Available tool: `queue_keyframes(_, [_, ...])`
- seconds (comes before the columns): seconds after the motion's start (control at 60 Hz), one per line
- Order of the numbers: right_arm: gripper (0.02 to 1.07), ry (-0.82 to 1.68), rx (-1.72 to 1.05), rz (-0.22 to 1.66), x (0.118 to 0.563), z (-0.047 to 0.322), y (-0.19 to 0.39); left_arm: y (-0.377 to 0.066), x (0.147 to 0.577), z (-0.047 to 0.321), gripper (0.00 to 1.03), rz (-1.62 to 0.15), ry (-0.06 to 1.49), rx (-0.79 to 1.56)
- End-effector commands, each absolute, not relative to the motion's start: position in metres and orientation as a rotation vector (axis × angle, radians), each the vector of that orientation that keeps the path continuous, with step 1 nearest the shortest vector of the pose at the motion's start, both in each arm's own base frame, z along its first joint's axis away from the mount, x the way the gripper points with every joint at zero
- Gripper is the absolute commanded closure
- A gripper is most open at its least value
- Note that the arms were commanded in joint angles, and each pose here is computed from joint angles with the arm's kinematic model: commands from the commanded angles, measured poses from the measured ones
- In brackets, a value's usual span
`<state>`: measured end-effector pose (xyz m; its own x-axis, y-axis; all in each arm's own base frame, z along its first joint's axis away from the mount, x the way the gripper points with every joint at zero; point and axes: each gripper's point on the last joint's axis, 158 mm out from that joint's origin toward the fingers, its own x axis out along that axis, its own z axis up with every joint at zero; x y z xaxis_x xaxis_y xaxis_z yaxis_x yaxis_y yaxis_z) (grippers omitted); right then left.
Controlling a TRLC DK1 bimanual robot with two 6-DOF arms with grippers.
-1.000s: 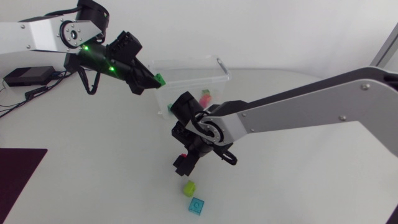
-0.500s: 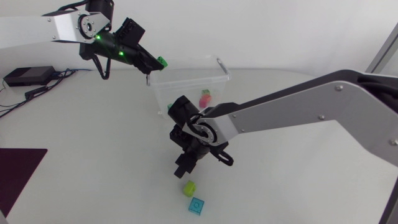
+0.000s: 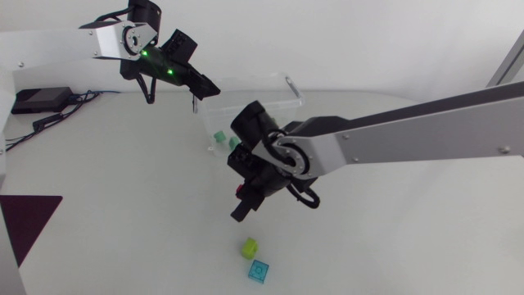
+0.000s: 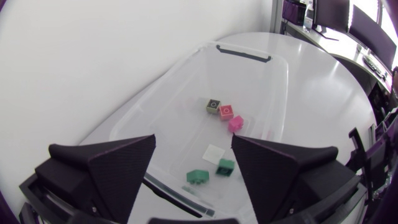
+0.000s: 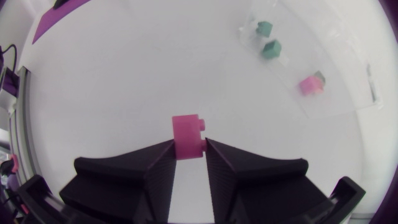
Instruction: Pick up the duplo bricks and place them in the container
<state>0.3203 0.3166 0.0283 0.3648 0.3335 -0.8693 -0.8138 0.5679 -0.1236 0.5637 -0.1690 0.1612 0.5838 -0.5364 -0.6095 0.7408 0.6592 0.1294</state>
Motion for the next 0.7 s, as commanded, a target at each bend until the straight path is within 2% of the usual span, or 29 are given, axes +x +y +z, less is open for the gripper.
queue_keyframes(0.0, [0.88, 0.909, -0.592, 0.772, 0.326, 0.041, 0.299, -0.171, 0.564, 0.174, 0.04, -0.757, 0.558, 0.373])
queue_keyframes(0.25, [0.88, 0.831, -0.524, 0.695, 0.364, 0.081, 0.281, -0.169, 0.527, 0.193, 0.04, -0.763, 0.556, 0.383])
queue_keyframes(0.5, [0.88, 0.754, -0.462, 0.624, 0.401, 0.119, 0.265, -0.17, 0.465, 0.201, 0.04, -0.803, 0.556, 0.426])
queue_keyframes(0.683, [0.88, 0.683, -0.416, 0.583, 0.426, 0.151, 0.257, -0.177, 0.416, 0.181, 0.04, -0.878, 0.59, 0.477])
